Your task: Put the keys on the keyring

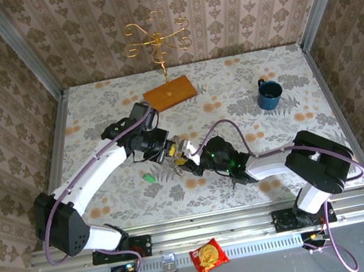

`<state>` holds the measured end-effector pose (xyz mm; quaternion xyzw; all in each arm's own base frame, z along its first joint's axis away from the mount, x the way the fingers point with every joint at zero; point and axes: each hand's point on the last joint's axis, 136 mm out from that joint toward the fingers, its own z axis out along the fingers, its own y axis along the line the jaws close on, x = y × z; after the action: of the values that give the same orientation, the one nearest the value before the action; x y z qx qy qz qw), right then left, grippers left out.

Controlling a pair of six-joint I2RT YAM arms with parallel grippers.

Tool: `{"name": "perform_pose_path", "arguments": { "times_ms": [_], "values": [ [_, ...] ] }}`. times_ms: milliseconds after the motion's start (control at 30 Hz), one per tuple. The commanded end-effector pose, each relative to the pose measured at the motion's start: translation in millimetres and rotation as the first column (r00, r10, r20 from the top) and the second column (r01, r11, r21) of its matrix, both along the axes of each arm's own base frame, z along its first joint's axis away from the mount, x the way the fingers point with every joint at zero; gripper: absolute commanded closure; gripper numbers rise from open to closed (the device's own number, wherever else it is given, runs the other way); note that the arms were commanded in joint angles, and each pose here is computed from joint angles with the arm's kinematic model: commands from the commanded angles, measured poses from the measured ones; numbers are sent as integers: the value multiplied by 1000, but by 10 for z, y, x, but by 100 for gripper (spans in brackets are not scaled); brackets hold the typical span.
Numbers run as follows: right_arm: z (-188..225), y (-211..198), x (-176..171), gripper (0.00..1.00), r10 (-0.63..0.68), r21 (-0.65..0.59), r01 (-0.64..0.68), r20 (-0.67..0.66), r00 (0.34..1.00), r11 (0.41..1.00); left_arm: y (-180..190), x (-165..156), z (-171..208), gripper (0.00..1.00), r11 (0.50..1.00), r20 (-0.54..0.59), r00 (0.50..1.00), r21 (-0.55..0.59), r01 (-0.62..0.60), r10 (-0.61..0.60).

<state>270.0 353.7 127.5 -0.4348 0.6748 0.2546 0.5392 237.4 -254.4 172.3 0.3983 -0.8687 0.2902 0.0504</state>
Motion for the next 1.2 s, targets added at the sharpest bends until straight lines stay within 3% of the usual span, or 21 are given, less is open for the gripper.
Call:
{"name": "perform_pose_path", "arguments": {
  "times_ms": [0, 800, 1167],
  "values": [
    [148, 18, 70, 77, -24, 33, 21, 115, 993, 999, -1, -106, -11, 100, 998, -93, 994, -14, -57, 56],
    [406, 52, 84, 83, -39, 120, 15, 198, 979, 993, 15, -205, 18, 100, 996, -124, 990, -33, -78, 74],
    [354, 19, 133, 76, -86, 106, 65, 202, 976, 992, 24, -230, -15, 100, 996, -129, 988, -27, -85, 81]
  ]
}}
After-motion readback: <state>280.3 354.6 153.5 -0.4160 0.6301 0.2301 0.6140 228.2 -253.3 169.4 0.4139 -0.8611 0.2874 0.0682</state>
